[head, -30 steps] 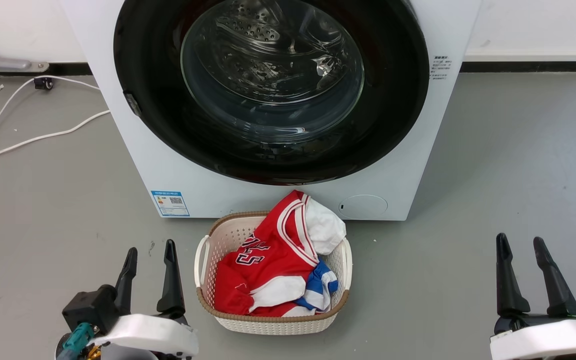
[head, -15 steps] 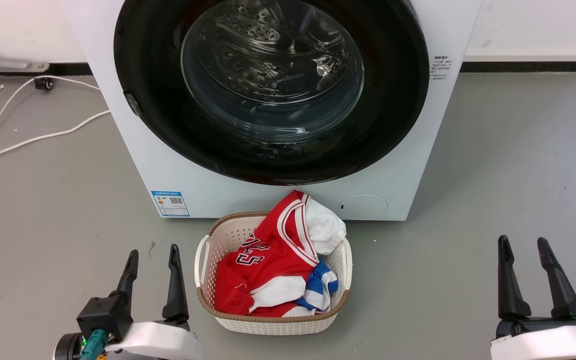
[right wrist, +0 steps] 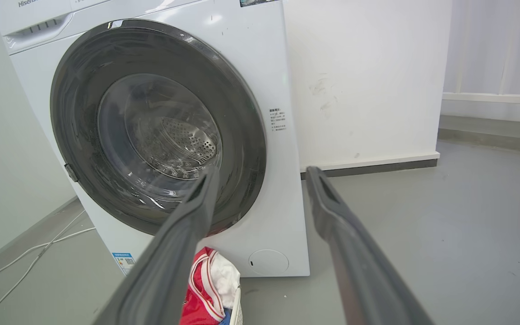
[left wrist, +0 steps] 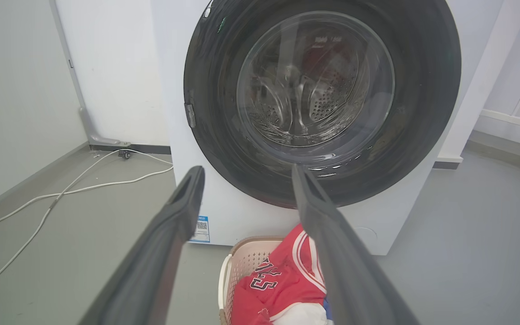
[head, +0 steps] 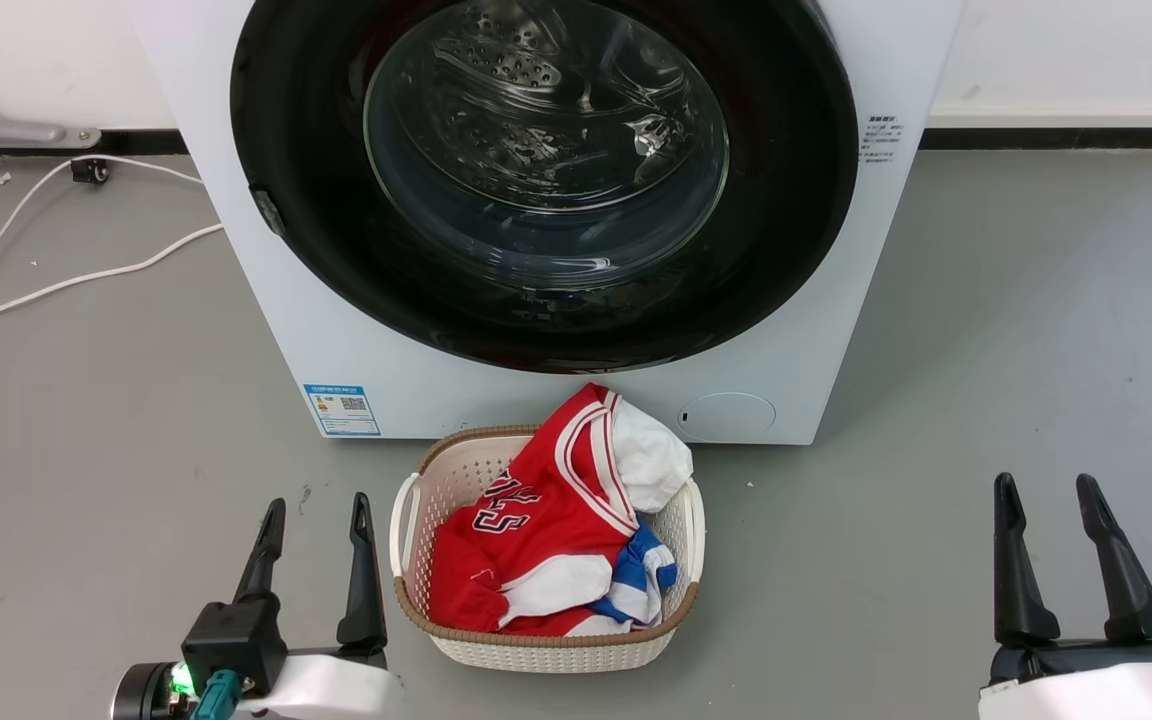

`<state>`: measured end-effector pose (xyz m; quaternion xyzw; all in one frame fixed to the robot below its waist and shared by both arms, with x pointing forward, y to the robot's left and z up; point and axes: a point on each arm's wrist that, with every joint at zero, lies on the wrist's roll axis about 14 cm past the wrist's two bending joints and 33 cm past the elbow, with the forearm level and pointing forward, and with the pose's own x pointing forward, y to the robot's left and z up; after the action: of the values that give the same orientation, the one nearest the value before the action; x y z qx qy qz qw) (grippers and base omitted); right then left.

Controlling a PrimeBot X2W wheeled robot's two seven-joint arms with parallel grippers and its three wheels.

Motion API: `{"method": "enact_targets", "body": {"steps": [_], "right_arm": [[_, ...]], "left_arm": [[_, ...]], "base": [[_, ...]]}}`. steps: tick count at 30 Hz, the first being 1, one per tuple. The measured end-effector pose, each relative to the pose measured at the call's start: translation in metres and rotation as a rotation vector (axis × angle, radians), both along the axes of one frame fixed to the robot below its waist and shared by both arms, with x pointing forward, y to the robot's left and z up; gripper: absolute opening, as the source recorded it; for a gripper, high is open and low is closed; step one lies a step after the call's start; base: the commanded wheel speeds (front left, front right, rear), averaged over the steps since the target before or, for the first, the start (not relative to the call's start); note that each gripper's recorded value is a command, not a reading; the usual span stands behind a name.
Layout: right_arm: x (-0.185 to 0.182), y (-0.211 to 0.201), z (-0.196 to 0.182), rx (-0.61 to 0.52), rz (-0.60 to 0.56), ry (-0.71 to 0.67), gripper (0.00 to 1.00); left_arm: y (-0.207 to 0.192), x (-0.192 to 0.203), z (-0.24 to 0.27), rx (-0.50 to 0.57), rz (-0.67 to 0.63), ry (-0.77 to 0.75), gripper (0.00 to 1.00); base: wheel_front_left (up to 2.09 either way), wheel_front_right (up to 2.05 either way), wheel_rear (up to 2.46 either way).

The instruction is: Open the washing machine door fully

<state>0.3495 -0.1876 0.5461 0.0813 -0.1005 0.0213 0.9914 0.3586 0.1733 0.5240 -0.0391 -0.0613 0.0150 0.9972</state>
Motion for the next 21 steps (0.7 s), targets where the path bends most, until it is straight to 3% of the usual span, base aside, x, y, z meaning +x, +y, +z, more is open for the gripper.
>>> {"method": "enact_targets", "body": {"steps": [13, 21], "right_arm": [[-0.0036, 0.0058, -0.0024, -0.050, 0.013, -0.004, 1.00], [-0.0042, 0.0044, -0.0072, -0.038, 0.010, 0.009, 1.00]], "left_arm": [[0.0009, -0.0040, -0.0038, 0.071, 0.005, -0.001, 1.00], [0.0024, -0.0042, -0.0078, 0.063, 0.007, 0.010, 1.00]], "base": [[0.00, 0.00, 0.00], [0.00, 0.00, 0.00]]}}
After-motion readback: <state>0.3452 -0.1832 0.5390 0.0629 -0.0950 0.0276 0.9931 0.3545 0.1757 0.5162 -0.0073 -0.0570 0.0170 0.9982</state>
